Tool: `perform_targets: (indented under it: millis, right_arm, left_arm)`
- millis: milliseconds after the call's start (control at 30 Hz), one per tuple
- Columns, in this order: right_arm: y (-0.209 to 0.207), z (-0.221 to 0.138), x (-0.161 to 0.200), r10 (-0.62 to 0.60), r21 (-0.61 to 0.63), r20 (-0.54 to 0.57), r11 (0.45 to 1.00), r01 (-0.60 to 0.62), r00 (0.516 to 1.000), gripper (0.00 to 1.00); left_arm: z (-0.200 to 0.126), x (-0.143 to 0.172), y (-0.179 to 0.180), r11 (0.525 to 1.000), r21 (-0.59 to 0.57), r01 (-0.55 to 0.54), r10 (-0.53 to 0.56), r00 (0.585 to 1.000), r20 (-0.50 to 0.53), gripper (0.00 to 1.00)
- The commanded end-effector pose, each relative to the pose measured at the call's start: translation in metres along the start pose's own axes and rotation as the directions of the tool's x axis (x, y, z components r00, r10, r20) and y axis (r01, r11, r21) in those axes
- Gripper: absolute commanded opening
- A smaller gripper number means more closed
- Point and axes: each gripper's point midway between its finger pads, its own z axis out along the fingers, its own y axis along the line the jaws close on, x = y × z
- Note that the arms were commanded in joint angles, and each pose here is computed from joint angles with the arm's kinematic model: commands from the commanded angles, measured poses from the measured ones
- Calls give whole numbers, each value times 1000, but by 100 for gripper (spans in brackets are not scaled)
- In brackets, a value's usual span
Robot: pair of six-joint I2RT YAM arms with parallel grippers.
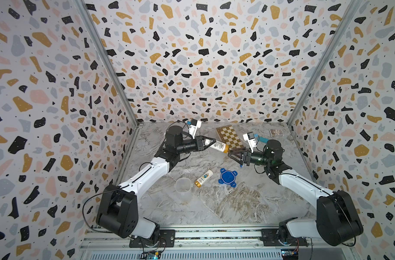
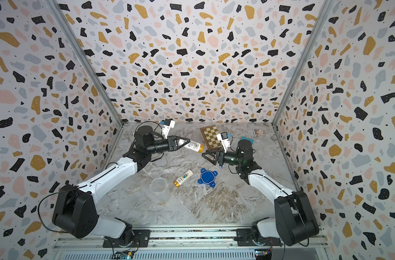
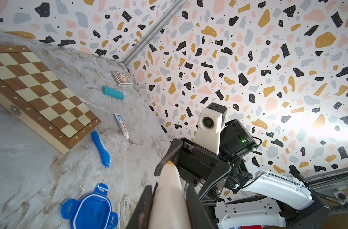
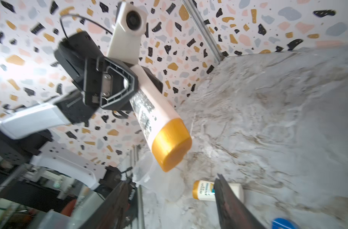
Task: Pack away toiletry kits
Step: Pick up the toiletry item from the center of the board.
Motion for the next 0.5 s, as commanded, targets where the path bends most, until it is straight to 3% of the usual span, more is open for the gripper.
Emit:
perform_targets:
  millis: [0,233,467]
  right_arm:
    - [33,0,-22,108,-145,48,984,-99,993,65]
    - [40,20,-31,239,-242,69,946,-216,969,51]
    - [47,23,-44,255,-333,117,920,-204,960,46]
  left_arm:
    - [-5,-15,-25,992,90,-91,86,994,65,2]
    - [-5,-19,-36,983,175,-51,37,996,82,2]
    - [-4,-12,-33,980,198,-7,-6,998,63,2]
